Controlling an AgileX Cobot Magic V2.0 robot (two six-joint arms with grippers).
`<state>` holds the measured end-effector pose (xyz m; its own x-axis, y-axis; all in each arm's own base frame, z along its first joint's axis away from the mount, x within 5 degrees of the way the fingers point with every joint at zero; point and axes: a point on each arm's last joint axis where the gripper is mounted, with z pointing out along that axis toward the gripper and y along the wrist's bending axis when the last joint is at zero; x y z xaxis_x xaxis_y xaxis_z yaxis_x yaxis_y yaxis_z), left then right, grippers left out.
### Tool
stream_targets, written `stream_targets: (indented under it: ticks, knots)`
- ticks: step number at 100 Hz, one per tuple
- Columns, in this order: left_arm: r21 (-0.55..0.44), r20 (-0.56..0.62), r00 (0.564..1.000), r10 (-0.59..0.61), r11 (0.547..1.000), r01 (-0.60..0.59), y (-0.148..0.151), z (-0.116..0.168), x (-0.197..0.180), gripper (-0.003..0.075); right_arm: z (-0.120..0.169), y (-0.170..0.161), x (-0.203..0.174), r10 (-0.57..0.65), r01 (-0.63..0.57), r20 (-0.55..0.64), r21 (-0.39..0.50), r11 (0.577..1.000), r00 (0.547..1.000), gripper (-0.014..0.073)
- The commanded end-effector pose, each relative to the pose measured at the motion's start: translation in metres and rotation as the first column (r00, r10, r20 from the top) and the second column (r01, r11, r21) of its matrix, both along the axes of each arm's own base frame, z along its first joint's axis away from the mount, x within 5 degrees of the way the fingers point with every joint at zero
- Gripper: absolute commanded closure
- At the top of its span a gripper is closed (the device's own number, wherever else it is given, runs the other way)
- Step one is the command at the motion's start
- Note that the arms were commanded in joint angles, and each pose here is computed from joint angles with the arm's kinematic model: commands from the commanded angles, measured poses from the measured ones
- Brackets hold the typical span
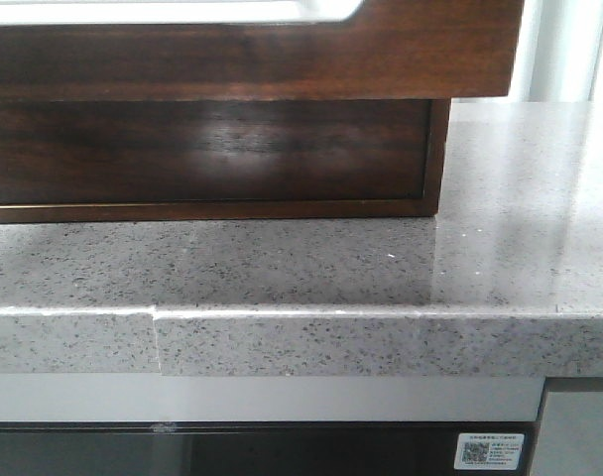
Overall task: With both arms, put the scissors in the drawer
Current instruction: 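Carry the scissors with the right gripper over the open drawer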
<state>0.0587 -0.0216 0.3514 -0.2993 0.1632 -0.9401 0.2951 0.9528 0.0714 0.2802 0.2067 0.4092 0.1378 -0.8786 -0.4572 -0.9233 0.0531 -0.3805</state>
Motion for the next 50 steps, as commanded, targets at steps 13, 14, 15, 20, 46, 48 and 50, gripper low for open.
stream_targets:
  ticks: [13,14,15,20,46,48,50]
  knots:
    - [-0.044,0.092,0.996,0.013,0.999,-0.009,0.0000,0.0163,0.0010,0.0300,0.0191,-0.0076,-0.0063,-0.001,0.000,0.070,0.010,1.000,0.998,0.0561]
    - [-0.044,0.092,0.996,0.013,0.999,-0.009,0.0000,0.0163,0.0010,0.0300,0.0189,-0.0078,-0.0063,-0.001,0.001,0.070,0.006,1.000,0.998,0.0561]
    - [-0.044,0.092,0.996,0.013,0.999,-0.009,0.0000,0.0163,0.0010,0.0300,0.0189,-0.0080,-0.0062,-0.002,0.001,0.071,0.005,1.000,0.997,0.0561]
    - [-0.044,0.092,0.996,0.013,0.999,-0.009,0.0000,0.0163,0.0010,0.0300,0.0184,-0.0085,-0.0064,-0.001,0.001,0.067,-0.002,1.000,0.998,0.0561]
    - [-0.044,0.092,0.996,0.013,0.999,-0.009,0.0000,0.0163,0.0010,0.0300,0.0180,-0.0092,-0.0063,-0.002,0.003,0.068,-0.012,1.000,0.998,0.0545]
    - [-0.044,0.092,0.996,0.013,0.999,-0.009,0.0000,0.0163,0.0010,0.0300,0.0180,-0.0092,-0.0063,-0.002,0.003,0.068,-0.012,1.000,0.998,0.0531]
    - [-0.044,0.092,0.996,0.013,0.999,-0.009,0.0000,0.0163,0.0010,0.0300,0.0180,-0.0092,-0.0063,-0.002,0.003,0.068,-0.012,1.000,0.998,0.0519]
